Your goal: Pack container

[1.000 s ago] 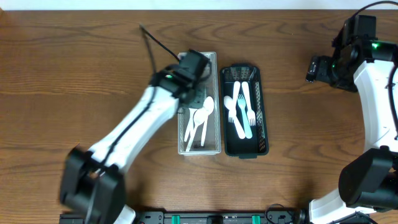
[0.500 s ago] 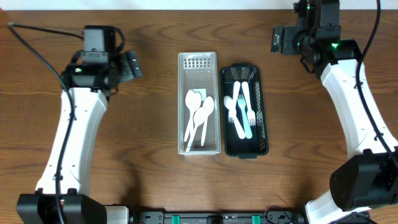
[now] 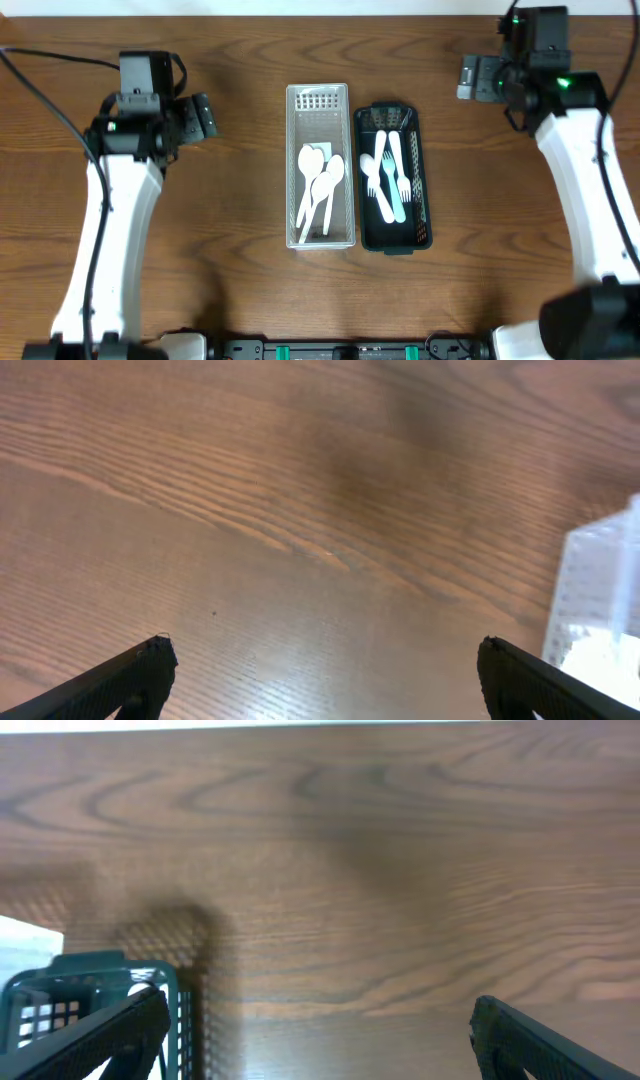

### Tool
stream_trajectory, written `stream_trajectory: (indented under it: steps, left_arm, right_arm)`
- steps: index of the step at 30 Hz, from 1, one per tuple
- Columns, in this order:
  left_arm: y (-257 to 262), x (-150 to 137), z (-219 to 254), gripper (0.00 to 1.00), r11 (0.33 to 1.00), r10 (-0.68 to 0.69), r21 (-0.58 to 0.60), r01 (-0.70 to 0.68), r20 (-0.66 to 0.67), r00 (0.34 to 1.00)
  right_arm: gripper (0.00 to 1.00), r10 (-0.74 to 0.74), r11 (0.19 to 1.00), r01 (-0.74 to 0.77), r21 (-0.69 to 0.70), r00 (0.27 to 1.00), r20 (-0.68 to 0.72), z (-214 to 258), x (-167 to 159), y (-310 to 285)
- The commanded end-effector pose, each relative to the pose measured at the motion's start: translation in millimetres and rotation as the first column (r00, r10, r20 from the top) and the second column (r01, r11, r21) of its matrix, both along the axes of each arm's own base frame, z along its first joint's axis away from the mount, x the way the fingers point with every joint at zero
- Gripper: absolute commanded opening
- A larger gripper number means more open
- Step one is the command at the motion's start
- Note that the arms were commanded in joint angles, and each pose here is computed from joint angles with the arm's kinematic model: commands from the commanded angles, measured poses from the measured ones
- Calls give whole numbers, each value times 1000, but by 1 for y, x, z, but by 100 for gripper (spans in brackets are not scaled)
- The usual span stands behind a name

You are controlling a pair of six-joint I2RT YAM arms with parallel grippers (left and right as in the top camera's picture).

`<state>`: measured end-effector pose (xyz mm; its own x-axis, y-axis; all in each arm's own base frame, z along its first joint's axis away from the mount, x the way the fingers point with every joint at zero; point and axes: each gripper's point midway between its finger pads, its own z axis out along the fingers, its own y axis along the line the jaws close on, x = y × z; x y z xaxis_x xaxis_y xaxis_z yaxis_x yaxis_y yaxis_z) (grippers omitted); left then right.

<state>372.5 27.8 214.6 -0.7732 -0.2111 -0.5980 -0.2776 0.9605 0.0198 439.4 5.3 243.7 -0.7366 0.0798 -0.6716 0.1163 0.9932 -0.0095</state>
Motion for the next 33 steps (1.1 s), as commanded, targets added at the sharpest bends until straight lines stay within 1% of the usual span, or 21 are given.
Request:
stream_trajectory:
  steps: [1, 3, 6, 9, 11, 14, 17, 19, 22, 29, 33]
  left_arm:
    - [-7, -17, 6, 98, 999, -37, 20, 36, 49, 998]
    - [-11, -26, 3, 98, 998, -59, 27, 57, 79, 995]
    - [-18, -45, -5, 98, 996, -89, 32, 86, 124, 988]
    - [-28, -62, -10, 98, 988, -154, 61, 145, 177, 972]
    - [-36, -76, -14, 98, 974, -223, 98, 206, 210, 952]
    - [-45, -92, -15, 98, 960, -275, 120, 251, 270, 923]
    - [-52, -107, -13, 98, 943, -330, 151, 296, 316, 890]
    - [-55, -114, -8, 98, 929, -367, 182, 322, 345, 864]
    - [-53, -122, -2, 98, 931, -364, 186, 315, 384, 849]
    - [-53, -126, 2, 98, 931, -362, 187, 312, 398, 843]
    - [-53, -125, 1, 98, 931, -363, 187, 313, 396, 844]
  right_arm:
    - [99, -42, 999, 42, -9, 997, 57, 21, -29, -9]
    - [99, -43, 999, 44, -10, 997, 59, 16, -45, -11]
    - [99, -46, 999, 47, -12, 997, 65, 4, -79, -13]
    - [99, -49, 999, 49, -2, 991, 123, 0, -113, -15]
    - [99, -53, 999, 52, 9, 982, 183, 1, -136, -16]
    - [99, -54, 999, 52, 15, 970, 238, -1, -163, -18]
    - [99, -58, 998, 54, 24, 964, 259, -13, -188, -19]
    - [99, -59, 998, 55, 22, 968, 243, -25, -203, -20]
    - [99, -58, 998, 56, 17, 978, 198, -44, -219, -21]
    - [99, -57, 998, 57, -8, 998, -7, -83, -254, -23]
    - [99, -57, 998, 56, -15, 996, -72, -93, -266, -24]
